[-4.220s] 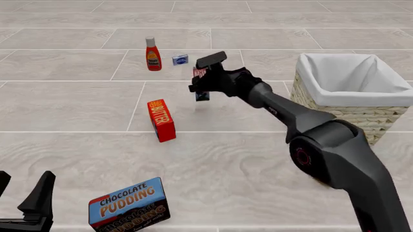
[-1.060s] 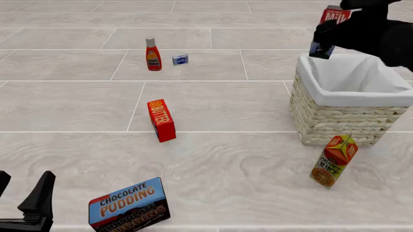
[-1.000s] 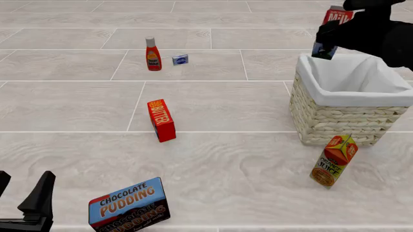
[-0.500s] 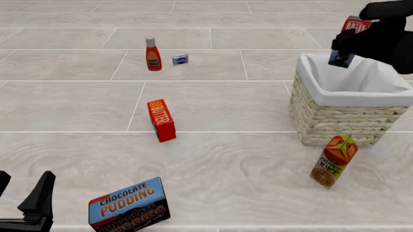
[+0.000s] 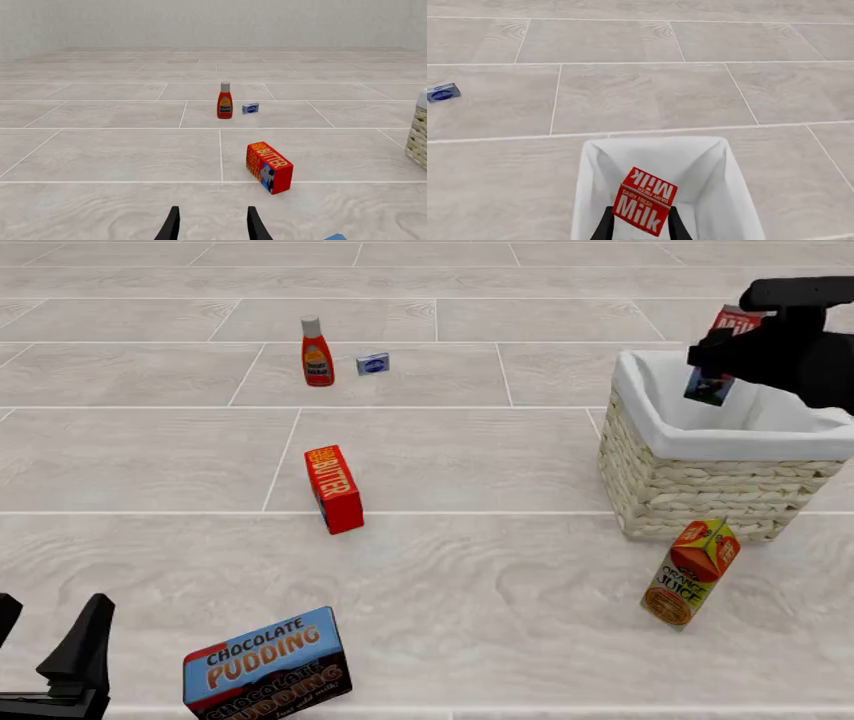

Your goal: Pick the milk and place it in the basket.

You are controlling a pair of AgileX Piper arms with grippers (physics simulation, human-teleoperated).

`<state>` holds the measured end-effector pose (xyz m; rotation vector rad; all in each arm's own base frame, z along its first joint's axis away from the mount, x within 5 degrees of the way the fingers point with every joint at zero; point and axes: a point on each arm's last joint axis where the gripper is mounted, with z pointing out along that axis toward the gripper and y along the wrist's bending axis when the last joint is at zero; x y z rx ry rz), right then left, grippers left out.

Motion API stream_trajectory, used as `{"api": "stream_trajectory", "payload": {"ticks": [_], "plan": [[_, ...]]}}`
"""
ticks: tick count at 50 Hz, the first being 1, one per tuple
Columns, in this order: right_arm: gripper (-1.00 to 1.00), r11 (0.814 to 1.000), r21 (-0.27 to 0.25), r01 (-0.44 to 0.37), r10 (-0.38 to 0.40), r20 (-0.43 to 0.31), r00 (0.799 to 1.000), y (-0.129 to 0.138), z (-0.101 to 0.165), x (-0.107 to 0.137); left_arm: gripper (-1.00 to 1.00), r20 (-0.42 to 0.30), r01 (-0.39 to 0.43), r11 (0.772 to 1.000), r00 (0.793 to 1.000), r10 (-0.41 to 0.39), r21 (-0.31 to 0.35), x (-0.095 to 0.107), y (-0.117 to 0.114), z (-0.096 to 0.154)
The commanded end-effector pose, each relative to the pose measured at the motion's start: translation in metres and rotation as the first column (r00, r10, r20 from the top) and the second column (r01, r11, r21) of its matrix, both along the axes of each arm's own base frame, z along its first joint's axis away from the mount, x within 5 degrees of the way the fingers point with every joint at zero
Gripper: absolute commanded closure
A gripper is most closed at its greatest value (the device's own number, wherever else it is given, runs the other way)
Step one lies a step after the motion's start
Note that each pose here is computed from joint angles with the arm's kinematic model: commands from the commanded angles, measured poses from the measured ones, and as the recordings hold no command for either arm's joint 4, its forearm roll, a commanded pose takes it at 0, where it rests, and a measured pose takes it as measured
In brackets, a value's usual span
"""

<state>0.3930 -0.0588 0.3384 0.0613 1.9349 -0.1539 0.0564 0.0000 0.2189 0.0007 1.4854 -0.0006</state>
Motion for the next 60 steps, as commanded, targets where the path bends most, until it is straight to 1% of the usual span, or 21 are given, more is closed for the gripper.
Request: {"api": "stream_trajectory", "payload": {"ticks": [1, 19, 36, 55, 60], "plan": [[1.0, 1.0, 0.013, 0.021, -0.021, 0.006, 1.0, -0.007, -0.005, 0.01, -1.0, 0.0, 0.0, 1.0, 1.0, 0.0, 0.0, 0.0, 0.0, 0.0], [1.0, 0.999, 0.022, 0.049, -0.047, -0.049, 0.998, -0.021, -0.037, 0.026, -1.0, 0.0, 0.0, 1.0, 1.0, 0.0, 0.0, 0.0, 0.0, 0.0], [1.0, 0.998, 0.027, 0.064, -0.062, -0.09, 0.994, -0.03, -0.059, 0.036, -1.0, 0.0, 0.0, 1.0, 1.0, 0.0, 0.0, 0.0, 0.0, 0.0], [1.0, 0.996, 0.033, 0.078, -0.074, -0.117, 0.99, -0.037, -0.076, 0.042, -1.0, 0.0, 0.0, 1.0, 1.0, 0.0, 0.0, 0.0, 0.0, 0.0], [1.0, 0.996, 0.034, 0.078, -0.073, -0.114, 0.991, -0.036, -0.074, 0.041, -1.0, 0.0, 0.0, 1.0, 1.0, 0.0, 0.0, 0.0, 0.0, 0.0]]}}
